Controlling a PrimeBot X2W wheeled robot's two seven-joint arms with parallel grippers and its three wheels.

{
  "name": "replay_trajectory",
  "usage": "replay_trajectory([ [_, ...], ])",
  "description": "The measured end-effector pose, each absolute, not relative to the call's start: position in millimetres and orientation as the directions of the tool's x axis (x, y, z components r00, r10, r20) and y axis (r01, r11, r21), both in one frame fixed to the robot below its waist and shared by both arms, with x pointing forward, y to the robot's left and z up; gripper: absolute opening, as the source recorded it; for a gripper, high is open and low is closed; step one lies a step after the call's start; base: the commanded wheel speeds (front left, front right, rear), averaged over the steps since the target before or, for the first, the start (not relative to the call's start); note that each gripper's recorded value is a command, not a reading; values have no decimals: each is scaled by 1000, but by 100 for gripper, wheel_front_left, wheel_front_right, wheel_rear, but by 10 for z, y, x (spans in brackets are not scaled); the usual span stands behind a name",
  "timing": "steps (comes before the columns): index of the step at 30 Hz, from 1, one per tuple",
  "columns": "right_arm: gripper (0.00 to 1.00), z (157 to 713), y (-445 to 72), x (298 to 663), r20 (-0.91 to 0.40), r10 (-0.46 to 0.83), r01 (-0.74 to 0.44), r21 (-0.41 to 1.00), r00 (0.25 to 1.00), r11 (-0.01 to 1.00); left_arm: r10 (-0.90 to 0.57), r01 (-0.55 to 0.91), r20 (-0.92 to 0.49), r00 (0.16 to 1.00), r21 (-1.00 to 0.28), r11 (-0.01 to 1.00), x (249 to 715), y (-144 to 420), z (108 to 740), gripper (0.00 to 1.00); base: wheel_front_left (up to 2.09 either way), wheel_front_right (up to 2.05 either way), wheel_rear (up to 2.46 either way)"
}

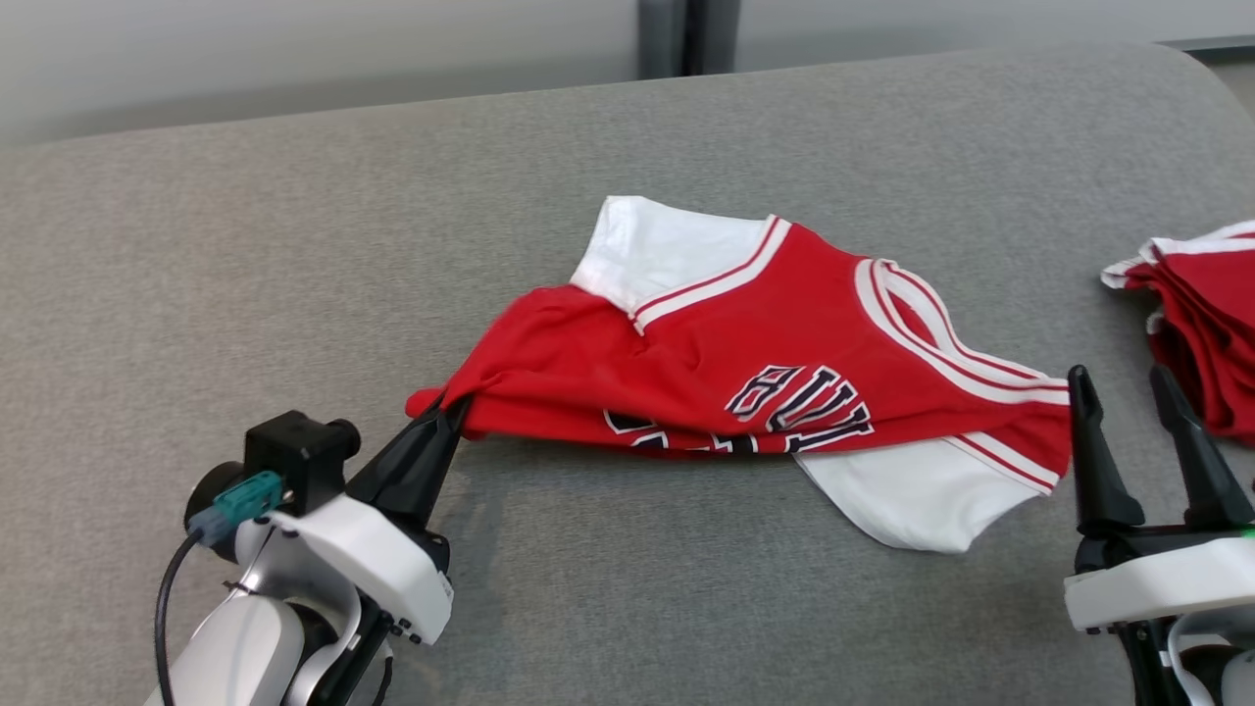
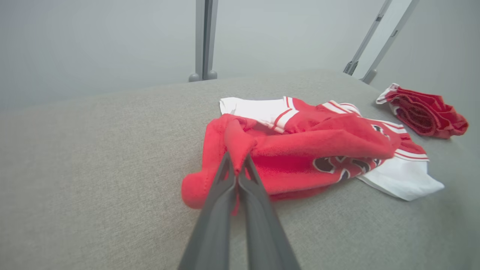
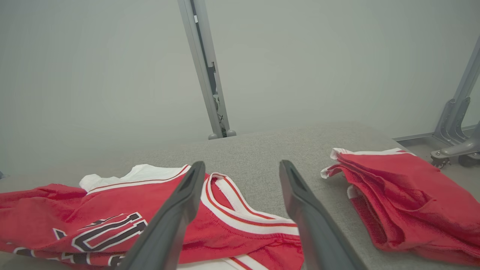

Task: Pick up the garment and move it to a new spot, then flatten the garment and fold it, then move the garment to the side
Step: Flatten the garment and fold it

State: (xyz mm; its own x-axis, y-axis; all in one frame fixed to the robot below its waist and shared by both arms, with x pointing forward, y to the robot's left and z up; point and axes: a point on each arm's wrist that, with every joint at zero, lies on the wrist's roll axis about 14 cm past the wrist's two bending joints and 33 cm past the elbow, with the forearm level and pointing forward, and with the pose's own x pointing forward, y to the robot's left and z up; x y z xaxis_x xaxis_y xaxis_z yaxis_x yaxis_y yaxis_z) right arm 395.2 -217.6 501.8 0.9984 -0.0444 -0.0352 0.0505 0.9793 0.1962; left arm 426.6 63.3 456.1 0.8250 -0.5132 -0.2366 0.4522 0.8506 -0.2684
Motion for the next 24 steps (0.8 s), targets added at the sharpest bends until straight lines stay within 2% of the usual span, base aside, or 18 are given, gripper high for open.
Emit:
replay_trajectory([
  [11,100,5081,-2146,4106,-17,-32,34,189,999,981,-455,437,-71,888,-180,881,3968,895,5456,0,0,0,0],
  [15,100,5088,-2145,4126,-16,-31,33,189,999,981,-455,453,-1,890,-93,886,3956,943,5785,0,0,0,0],
  [19,100,5097,-2157,4125,-14,-34,37,190,999,981,-471,471,41,881,-3,882,4150,931,5998,0,0,0,0],
  [24,100,5081,-2262,4076,-22,-65,68,191,998,979,-482,482,17,876,-1,876,4612,864,5916,0,0,0,0],
])
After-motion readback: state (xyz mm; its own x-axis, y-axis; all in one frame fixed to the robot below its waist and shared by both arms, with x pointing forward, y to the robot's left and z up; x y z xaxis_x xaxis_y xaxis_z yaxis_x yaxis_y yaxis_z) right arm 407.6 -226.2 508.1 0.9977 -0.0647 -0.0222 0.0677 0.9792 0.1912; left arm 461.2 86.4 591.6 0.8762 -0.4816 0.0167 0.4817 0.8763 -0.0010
